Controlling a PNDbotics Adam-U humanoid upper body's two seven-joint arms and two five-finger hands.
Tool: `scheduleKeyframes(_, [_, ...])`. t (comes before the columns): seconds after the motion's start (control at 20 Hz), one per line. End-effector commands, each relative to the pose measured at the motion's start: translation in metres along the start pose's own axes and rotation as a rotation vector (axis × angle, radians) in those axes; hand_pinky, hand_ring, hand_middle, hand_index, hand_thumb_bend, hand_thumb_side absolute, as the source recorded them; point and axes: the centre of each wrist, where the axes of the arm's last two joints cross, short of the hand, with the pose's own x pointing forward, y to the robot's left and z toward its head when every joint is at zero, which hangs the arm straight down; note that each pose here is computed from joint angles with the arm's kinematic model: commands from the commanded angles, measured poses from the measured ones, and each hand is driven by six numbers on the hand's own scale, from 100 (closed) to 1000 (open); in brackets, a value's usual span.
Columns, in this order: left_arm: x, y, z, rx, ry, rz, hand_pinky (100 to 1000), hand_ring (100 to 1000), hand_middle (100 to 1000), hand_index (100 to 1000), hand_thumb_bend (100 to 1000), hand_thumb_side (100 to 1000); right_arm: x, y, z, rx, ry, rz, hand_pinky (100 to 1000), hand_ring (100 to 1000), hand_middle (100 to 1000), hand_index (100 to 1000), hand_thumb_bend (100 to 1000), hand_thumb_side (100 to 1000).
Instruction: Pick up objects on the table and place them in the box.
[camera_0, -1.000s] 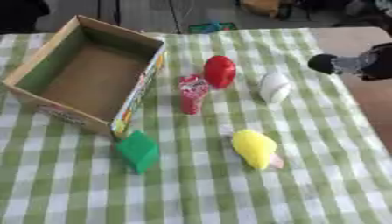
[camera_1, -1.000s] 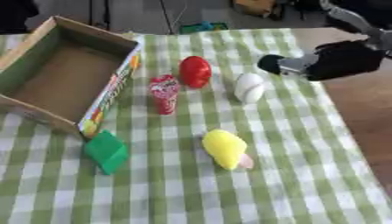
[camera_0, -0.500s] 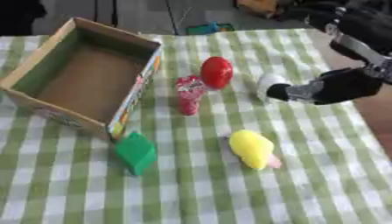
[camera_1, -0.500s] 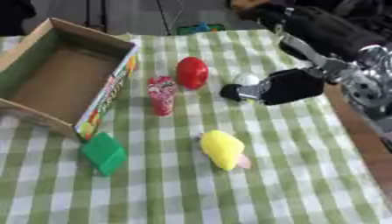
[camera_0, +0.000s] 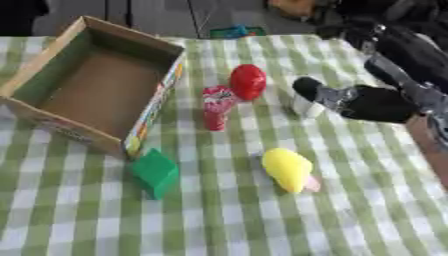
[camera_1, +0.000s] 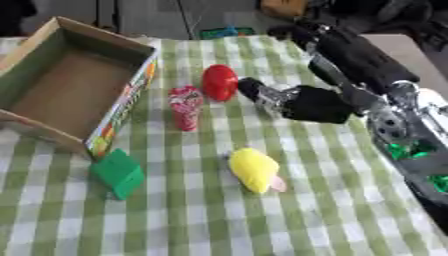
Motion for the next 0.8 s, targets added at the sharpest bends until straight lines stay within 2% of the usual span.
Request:
scheduleKeyframes(0.05, [0.005,0.005,-0.01,-0.021,-0.04,-0.024,782,808,781,787,100,1000,0.001,0.001,0.002,-0.019,0.013,0.016,821,910,851,937,624,1000])
scheduleKeyframes(0.25, [0.004,0.006,-0.01,-0.017,-0.041,-0.03,782,807,781,787,100,1000,0.002,0.009,0.005,0.014,0.014,0.005,823,917,856,937,637,1000])
scheduleKeyframes(0.55, [0.005,0.006,-0.01,-0.016,-0.045,-0.037,781,804,778,787,100,1000,0.005,0.024,0.01,0.018,0.018,0.011,826,919,848,938,611,1000])
scheduleKeyframes(0.8, [0.005,0.005,-0.01,-0.014,-0.043,-0.034,781,798,773,786,100,1000,0.01,0.037,0.015,0.101,0.007,0.003,827,922,852,937,611,1000])
